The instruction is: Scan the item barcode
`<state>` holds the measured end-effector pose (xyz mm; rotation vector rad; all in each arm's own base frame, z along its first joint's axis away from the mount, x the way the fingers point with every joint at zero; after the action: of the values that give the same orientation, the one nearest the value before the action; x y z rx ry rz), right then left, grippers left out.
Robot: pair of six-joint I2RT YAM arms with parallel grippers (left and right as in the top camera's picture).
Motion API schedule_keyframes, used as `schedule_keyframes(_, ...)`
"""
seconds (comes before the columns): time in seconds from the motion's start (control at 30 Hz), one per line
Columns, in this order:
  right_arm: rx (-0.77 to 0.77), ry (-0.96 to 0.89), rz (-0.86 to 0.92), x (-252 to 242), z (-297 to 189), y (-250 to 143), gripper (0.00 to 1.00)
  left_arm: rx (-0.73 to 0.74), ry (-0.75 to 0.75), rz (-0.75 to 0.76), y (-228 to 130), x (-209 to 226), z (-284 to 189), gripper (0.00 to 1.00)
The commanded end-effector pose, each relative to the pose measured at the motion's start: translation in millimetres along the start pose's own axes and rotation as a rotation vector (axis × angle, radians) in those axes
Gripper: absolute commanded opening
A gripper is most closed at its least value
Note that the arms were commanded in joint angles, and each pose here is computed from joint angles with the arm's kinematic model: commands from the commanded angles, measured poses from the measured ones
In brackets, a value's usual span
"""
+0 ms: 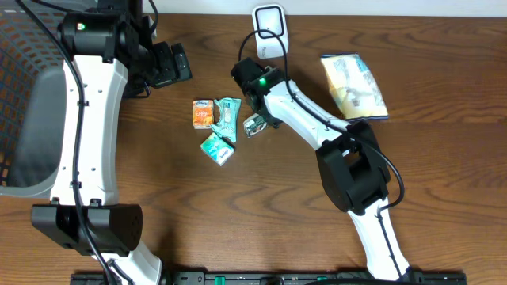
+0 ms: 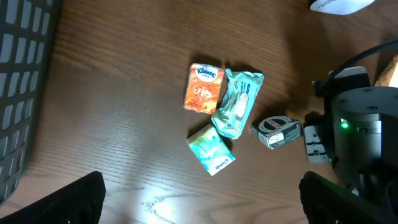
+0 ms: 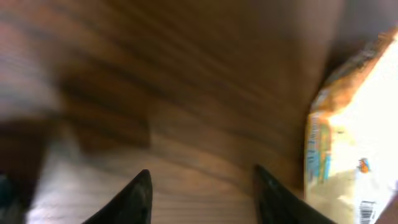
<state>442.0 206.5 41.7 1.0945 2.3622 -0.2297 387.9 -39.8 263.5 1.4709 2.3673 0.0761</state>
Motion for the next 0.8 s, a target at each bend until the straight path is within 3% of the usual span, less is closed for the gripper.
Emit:
schedule_keyframes(0.0, -0.045, 0.090, 0.081, -12, -17, 6, 0.50, -0.004, 0.015, 0.000, 2, 4, 1, 0.98)
schedule_keyframes(0.2, -0.071, 0.117, 0.234, -76, -22, -1, 0.66, -0.004, 0.015, 0.000, 2, 4, 1, 0.98)
schedule_keyframes(0.43, -0.230, 0.506, 0.397, -142, -4, -15, 0.91, -0.004, 0.015, 0.000, 2, 4, 1, 0.98)
schedule_keyframes(0.57, -0.341, 0.691, 0.489, -170, 18, -30, 0.94, -0.004, 0.015, 0.000, 2, 4, 1, 0.98)
schedule_keyframes(0.77, -0.296, 0.776, 0.625, -191, 72, -69, 0.94, -0.004, 0.015, 0.000, 2, 4, 1, 0.98)
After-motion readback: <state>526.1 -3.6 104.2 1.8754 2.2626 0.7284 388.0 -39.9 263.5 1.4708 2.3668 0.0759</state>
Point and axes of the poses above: each gripper's point midway between its finger pads, its own z axis out along the fingers, its own x axis along the line the jaws close on, y = z × x, the point moved 1 cm from there along -z, back along the fingers, and after that the axes turned 11 degrees about -z, right-handed, at the moved point
